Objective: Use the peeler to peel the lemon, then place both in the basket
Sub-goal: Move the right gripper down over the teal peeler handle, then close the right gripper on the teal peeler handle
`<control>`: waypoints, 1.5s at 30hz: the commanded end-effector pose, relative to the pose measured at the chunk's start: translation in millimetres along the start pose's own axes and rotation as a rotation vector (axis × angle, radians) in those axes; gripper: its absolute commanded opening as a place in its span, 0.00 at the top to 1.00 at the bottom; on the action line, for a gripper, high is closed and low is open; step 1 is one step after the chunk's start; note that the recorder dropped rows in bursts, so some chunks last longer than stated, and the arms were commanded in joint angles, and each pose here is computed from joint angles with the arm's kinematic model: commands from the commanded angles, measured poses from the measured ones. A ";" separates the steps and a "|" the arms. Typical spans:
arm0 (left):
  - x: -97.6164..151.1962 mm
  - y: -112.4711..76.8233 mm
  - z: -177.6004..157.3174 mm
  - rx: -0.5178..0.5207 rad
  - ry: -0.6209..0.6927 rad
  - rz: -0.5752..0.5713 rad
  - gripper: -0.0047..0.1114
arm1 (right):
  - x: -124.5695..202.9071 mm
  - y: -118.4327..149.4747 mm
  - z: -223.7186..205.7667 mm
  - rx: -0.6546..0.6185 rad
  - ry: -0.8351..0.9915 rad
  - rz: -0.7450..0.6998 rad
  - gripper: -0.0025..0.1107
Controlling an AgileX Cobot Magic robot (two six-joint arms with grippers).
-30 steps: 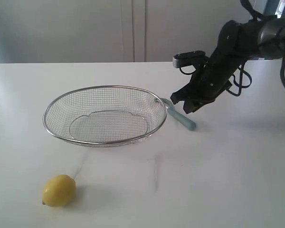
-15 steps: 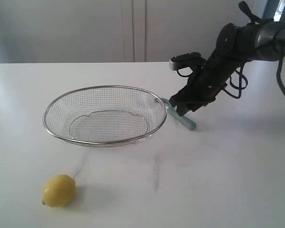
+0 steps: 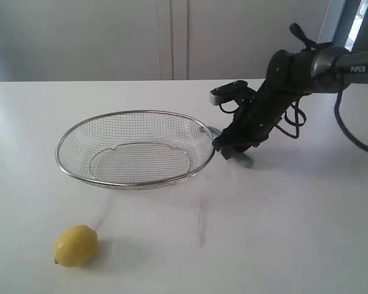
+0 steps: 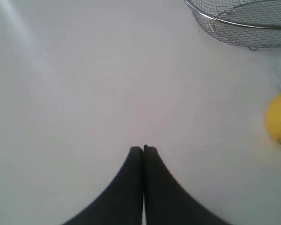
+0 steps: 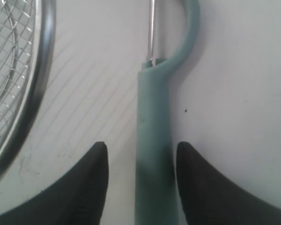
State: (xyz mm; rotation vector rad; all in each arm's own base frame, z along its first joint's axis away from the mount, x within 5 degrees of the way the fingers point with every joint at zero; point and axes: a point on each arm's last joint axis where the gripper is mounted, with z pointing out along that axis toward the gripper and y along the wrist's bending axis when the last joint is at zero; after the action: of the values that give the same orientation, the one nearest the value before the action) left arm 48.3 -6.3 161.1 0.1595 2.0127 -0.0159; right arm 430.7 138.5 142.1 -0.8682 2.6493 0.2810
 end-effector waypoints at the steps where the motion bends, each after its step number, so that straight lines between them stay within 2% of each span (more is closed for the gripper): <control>1: 2.7 -0.6 0.8 0.005 0.011 -0.006 0.96 | -0.8 -1.0 3.3 0.003 -0.003 -0.009 0.59; 34: 2.7 -0.6 0.8 0.005 0.011 -0.006 0.96 | 2.9 -2.7 10.3 0.009 0.023 -0.022 0.61; 38: 2.7 -0.6 0.8 0.005 0.011 -0.006 0.96 | 3.1 -3.5 10.2 0.017 0.026 -0.030 0.69; 43: 2.7 -0.6 0.8 0.005 0.011 -0.006 0.96 | 3.6 -3.9 10.2 0.022 0.031 -0.033 0.98; 45: 2.7 -0.6 0.8 0.005 0.011 -0.006 0.96 | 3.5 -4.0 10.2 0.023 0.030 -0.033 0.98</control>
State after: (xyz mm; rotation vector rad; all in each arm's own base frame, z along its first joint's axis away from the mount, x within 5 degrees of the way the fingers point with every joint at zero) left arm 48.3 -6.3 161.1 0.1595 2.0127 -0.0159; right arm 432.3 136.7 131.8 -0.9050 2.6609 0.2441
